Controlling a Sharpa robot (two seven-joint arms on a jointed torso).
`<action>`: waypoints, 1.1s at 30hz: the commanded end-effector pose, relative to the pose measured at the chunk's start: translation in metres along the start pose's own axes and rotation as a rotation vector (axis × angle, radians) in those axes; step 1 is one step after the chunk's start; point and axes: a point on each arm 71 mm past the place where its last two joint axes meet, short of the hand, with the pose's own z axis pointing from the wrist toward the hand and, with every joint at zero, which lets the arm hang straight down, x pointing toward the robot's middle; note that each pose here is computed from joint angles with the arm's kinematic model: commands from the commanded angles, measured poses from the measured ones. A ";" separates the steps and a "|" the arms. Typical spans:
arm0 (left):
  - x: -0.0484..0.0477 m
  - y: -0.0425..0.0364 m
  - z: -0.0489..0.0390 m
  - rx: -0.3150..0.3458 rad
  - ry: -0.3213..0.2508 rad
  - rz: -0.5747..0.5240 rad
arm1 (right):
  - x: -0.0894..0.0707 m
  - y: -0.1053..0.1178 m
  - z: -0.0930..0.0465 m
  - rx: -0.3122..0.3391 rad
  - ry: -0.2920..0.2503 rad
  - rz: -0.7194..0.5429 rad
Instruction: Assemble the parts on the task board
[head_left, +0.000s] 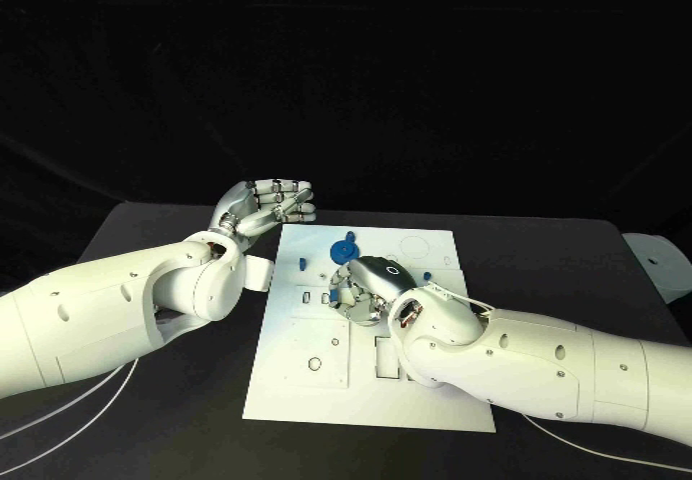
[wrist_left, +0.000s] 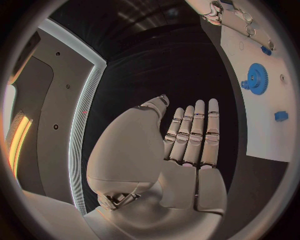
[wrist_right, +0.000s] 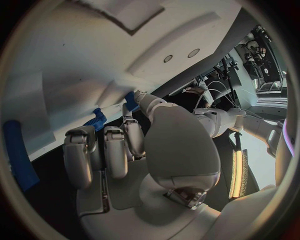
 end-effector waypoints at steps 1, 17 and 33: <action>0.0018 -0.0013 0.0000 0.007 0.011 -0.008 | 0.005 -0.003 -0.001 0.018 0.034 -0.029; 0.0003 -0.0011 -0.0001 0.006 0.008 -0.007 | 0.002 -0.001 -0.002 0.008 0.000 -0.027; -0.0011 -0.0004 0.0000 0.000 0.007 0.000 | -0.004 0.002 -0.008 -0.030 -0.071 0.004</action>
